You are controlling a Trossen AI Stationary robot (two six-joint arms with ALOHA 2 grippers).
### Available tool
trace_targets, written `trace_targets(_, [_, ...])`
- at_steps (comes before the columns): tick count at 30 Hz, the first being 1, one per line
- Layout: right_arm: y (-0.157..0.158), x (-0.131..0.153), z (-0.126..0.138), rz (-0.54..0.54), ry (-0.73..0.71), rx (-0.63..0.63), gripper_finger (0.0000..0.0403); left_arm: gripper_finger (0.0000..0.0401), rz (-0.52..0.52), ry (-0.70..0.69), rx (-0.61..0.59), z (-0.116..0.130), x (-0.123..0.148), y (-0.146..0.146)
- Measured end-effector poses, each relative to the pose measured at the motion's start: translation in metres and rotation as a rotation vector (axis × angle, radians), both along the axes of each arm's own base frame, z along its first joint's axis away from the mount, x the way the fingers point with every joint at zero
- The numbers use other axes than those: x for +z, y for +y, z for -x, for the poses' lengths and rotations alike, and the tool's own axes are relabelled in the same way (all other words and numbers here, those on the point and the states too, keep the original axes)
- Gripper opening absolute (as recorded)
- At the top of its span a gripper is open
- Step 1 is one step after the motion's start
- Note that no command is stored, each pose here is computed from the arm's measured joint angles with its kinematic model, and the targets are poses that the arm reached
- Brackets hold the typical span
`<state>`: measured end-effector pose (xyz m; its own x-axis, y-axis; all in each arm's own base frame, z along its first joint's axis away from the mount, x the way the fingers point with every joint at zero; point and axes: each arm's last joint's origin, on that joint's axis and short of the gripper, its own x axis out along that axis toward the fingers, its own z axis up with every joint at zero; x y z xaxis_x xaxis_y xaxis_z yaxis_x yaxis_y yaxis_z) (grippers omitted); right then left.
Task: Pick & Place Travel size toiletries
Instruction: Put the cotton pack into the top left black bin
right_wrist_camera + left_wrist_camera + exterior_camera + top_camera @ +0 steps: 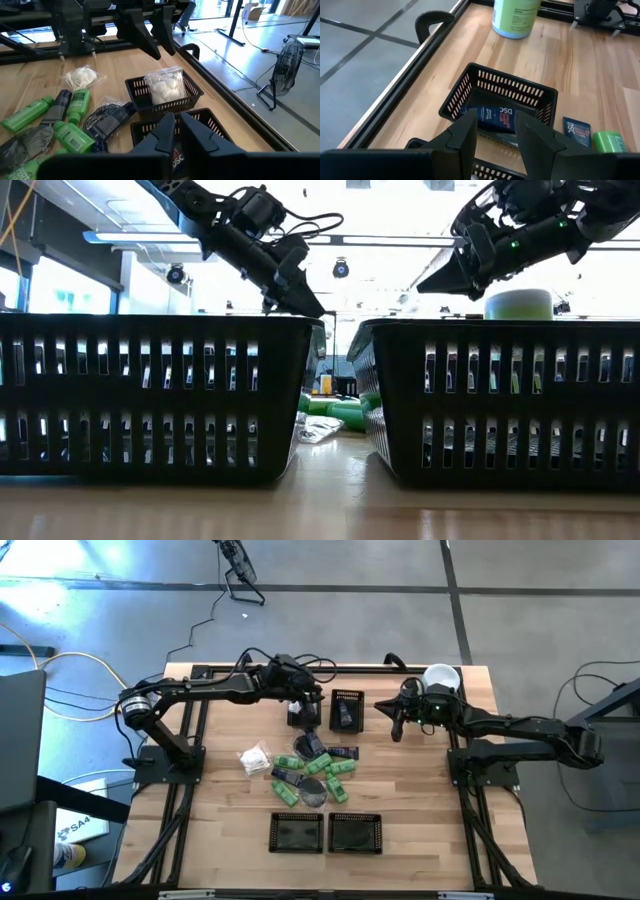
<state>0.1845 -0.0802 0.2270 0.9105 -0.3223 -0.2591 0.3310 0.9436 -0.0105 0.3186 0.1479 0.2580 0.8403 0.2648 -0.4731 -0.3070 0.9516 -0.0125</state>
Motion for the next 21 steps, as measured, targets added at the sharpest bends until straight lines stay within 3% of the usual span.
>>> trace_targets(3, [0.000, 0.000, 0.000, 0.000, 0.000, 0.000, 0.0005, 0.0127, 0.000, -0.005, 0.003, 0.000, 0.000, 0.000])
trace_targets(9, [0.000, 0.000, 0.000, 0.001, -0.003, 0.000, 0.0004, 0.0127, -0.109, -0.004, -0.022, -0.001, 0.003, 0.002])
trace_targets(14, [0.000, 0.002, -0.001, 0.010, -0.022, -0.002, 0.0004, 0.0127, -0.079, 0.077, -0.042, 0.008, -0.003, 0.008])
trace_targets(21, [-0.003, 0.004, 0.000, 0.087, -0.009, -0.068, 0.0005, 0.0127, -0.045, 0.056, -0.153, 0.011, 0.001, 0.003])
